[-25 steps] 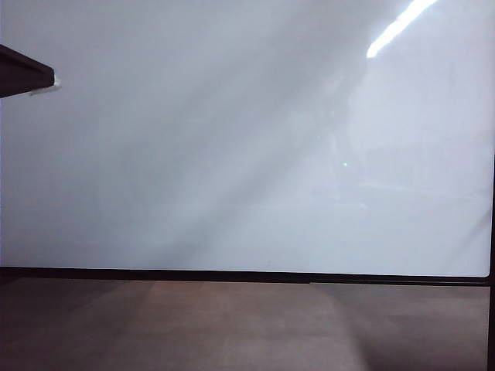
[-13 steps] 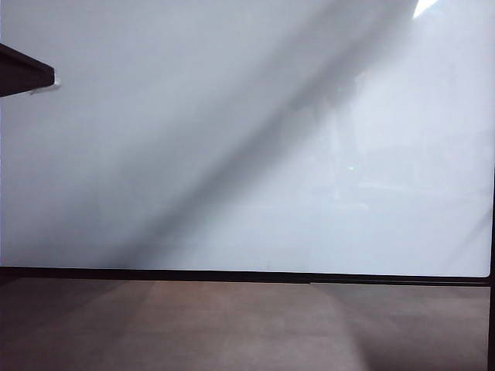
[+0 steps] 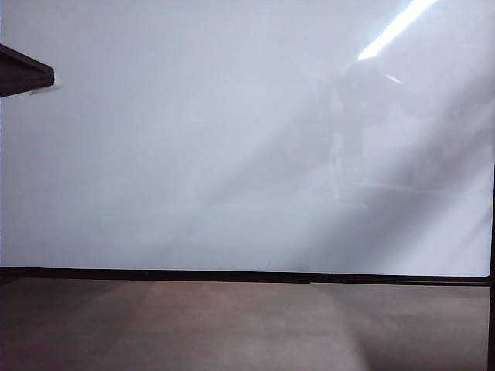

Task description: Reach to the right to find the marker pen, pick it up, and write the number 17 on the whiteboard.

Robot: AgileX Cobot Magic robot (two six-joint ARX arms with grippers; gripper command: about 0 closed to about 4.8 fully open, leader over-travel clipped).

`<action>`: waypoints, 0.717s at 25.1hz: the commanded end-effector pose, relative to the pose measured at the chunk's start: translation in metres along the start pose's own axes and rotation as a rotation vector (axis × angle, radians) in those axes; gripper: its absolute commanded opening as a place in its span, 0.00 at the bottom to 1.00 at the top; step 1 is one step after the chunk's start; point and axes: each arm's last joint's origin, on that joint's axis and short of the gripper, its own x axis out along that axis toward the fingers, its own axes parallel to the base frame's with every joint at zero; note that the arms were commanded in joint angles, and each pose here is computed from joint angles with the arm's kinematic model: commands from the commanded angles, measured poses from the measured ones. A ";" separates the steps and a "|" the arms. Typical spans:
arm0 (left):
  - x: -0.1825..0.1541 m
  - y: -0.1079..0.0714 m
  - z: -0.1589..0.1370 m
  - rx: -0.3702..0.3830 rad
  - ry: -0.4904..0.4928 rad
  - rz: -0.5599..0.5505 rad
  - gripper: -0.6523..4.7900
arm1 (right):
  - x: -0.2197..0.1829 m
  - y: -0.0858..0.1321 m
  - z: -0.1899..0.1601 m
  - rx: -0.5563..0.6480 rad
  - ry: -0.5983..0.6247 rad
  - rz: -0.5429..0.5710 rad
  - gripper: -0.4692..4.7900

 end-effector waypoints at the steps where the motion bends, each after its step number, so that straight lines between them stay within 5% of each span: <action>1: 0.000 0.000 0.001 0.001 -0.012 0.000 0.11 | 0.014 -0.009 -0.033 -0.013 0.024 0.101 0.43; 2: 0.000 0.000 0.001 0.001 -0.012 0.002 0.11 | 0.019 -0.014 -0.047 -0.003 0.026 0.104 0.44; 4: 0.000 0.000 0.001 0.001 -0.012 -0.001 0.11 | 0.026 -0.021 -0.075 0.030 0.059 0.103 0.62; 10: 0.000 0.000 0.001 0.001 -0.011 -0.002 0.11 | 0.038 -0.023 -0.118 0.047 0.065 0.172 0.63; 12: 0.000 0.000 0.001 0.001 -0.011 -0.002 0.11 | 0.041 -0.021 -0.126 0.025 0.037 0.180 0.73; 18: 0.000 0.000 0.001 0.001 -0.011 -0.002 0.11 | 0.049 -0.017 -0.149 -0.027 0.025 0.134 0.73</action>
